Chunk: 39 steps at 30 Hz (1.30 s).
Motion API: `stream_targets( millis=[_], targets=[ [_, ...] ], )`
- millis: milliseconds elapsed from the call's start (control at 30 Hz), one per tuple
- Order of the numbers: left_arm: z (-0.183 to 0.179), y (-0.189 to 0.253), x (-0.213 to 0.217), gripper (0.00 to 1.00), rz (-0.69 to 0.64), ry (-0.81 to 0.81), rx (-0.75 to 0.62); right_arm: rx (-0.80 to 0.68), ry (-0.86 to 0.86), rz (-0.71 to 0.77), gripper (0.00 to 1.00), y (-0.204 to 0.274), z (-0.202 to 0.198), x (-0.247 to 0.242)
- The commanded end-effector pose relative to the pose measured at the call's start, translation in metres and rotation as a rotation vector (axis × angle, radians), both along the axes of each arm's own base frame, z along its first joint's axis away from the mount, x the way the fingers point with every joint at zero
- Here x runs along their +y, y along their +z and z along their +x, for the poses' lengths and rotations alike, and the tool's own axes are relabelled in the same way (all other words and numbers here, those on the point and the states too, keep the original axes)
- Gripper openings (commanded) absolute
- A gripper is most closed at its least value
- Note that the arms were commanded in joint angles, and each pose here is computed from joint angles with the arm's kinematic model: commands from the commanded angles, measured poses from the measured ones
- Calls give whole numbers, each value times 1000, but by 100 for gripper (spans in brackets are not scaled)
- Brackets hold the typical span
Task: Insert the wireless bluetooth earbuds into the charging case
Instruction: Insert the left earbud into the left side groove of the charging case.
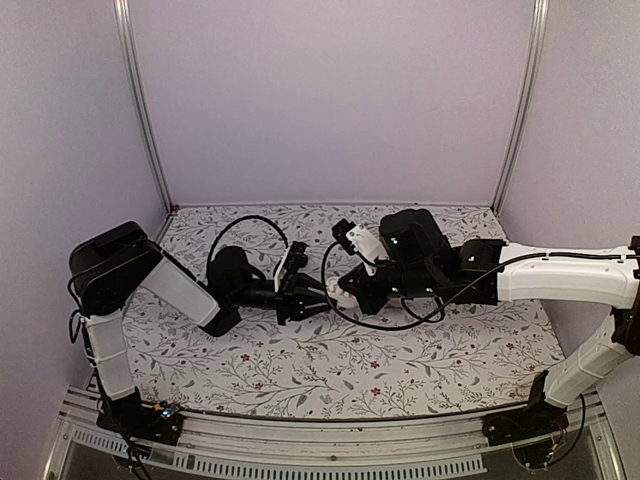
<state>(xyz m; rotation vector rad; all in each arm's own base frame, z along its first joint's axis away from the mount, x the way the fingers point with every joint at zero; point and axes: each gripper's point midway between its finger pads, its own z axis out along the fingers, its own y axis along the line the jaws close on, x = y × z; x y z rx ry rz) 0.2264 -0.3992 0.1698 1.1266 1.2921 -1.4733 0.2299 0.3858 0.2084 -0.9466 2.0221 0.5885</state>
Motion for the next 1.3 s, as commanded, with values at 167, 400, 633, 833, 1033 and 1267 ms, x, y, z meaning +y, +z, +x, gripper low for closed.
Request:
stream_targets(
  millis=[167,400,633,833,1033,1267],
  targets=[
    [0,16,1,0,-26,10,-46,37,60,6,3,-4,-15,12],
    [0,16,0,0,-15,20,-57,54,79,-5,3,-11,-21,16],
    [0,20,1,0,-18,27,-69,65,84,-18,3,-17,-26,14],
    [2,22,1,0,-12,48,-90,77,100,-28,3,-22,-33,16],
    [7,26,1,0,2,92,-148,94,111,-42,3,-29,-37,18],
    [8,29,0,0,11,108,-182,85,124,-47,3,-29,-41,23]
  ],
)
